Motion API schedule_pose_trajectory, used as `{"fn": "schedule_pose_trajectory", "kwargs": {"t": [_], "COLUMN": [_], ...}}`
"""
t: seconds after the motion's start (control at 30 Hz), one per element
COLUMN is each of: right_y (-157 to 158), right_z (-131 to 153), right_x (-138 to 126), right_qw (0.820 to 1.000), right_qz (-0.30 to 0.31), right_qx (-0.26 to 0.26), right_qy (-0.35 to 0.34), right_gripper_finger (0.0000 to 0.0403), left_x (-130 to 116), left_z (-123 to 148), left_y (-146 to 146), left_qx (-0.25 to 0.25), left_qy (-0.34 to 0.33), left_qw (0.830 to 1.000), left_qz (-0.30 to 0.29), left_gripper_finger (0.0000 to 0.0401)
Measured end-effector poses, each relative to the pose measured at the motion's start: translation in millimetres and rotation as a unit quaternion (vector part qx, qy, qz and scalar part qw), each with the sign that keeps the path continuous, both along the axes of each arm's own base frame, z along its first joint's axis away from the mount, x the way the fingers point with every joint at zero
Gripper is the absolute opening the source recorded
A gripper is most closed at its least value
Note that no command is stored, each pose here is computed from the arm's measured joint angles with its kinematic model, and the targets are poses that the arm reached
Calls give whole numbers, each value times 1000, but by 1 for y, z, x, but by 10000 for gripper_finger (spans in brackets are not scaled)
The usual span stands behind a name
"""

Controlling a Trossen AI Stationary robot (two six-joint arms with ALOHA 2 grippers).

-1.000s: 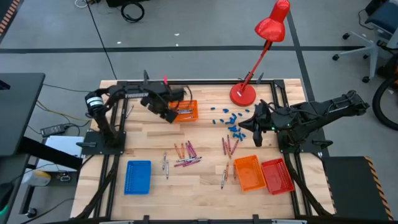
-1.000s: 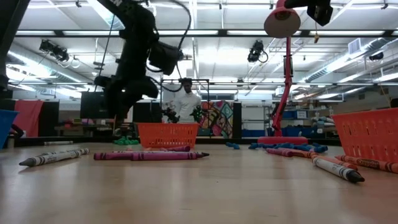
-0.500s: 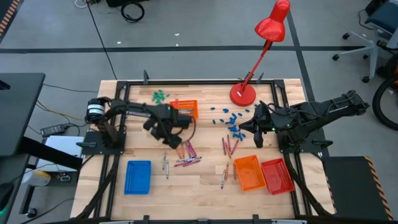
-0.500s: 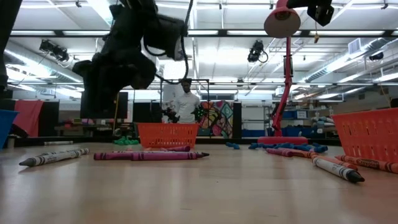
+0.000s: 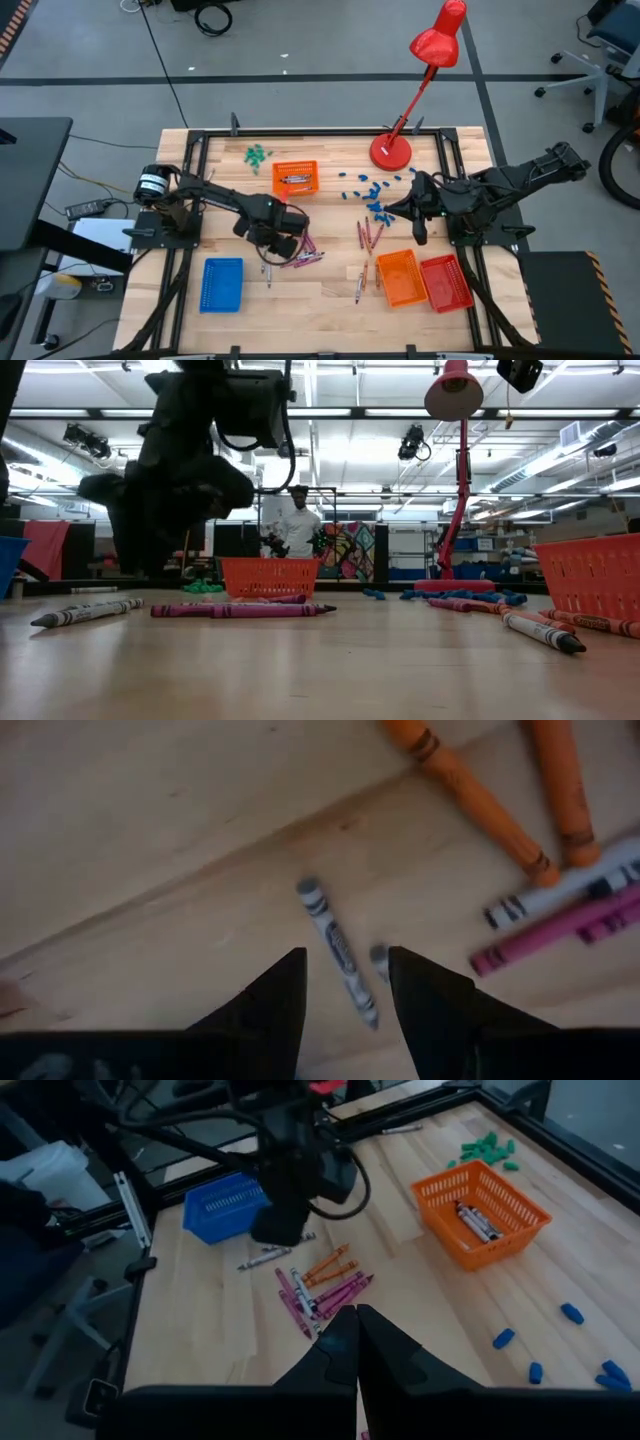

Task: Sort crayons
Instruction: Put the gray crayon into the blue bin

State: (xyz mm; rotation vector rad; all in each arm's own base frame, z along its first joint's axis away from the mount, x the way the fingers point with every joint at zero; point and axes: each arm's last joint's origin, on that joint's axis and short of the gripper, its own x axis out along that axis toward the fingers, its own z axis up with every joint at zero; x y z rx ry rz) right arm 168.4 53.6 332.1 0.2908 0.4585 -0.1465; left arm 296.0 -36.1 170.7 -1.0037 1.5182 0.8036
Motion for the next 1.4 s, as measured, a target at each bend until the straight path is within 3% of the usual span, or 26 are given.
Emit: {"fn": "schedule_pose_trajectory", "kwargs": {"t": [0.63,0.77,1.1,1.3,1.4], "right_y": [9,10,10,10,10], "right_z": [4,4,4,4,3], "right_x": [-2,-2,-2,-2,-3], "right_qw": [1000,1000,1000,1000,1000], "right_qz": [8,10,7,5,5], "right_qx": [-3,-3,-6,-8,-9], "right_qy": [-23,-23,-24,-25,-22], "right_gripper_finger": [7,7,7,7,7], "left_x": [-4,-2,0,0,3], "left_z": [-30,-31,-31,-28,-21], "left_y": [-12,-15,-16,-15,-12], "left_qx": [21,23,29,44,77], "left_qy": [20,12,0,-12,-32], "left_qw": [1000,1000,1000,999,996], "left_qz": [3,-2,-3,-18,-24], "left_gripper_finger": [153,130,18,23,28]}}
